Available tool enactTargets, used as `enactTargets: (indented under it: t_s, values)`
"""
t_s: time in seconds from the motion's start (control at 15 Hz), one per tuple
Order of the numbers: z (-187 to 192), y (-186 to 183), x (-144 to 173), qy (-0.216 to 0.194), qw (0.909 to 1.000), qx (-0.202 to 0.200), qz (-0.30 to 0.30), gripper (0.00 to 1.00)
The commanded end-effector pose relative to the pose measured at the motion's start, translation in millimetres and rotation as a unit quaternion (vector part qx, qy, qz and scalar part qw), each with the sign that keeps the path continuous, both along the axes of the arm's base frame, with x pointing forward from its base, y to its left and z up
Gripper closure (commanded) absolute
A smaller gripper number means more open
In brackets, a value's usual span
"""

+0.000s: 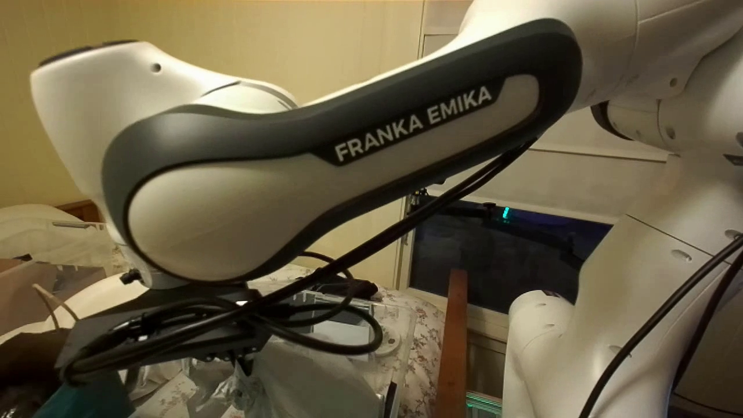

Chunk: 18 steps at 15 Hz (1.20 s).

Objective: Move the plastic bag to the left.

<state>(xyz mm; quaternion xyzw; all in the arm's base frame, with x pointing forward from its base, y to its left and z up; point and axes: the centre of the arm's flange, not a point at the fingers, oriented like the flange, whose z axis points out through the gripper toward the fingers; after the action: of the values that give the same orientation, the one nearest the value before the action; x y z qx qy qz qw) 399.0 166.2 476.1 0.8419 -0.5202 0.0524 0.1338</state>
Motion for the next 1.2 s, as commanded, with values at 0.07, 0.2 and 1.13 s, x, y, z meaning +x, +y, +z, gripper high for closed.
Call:
enactTargets:
  t_s: [0.07,0.2,1.13]
  values:
    - [41.9,26.7,5.2,-0.046,0.9978,-0.031,0.035,1.00]
    - [51.5,27.5,4.7,-0.064,0.9964,-0.037,0.041,1.00]
    - [47.0,12.6,-1.2,-0.081,0.9911,-0.102,0.027,1.00]
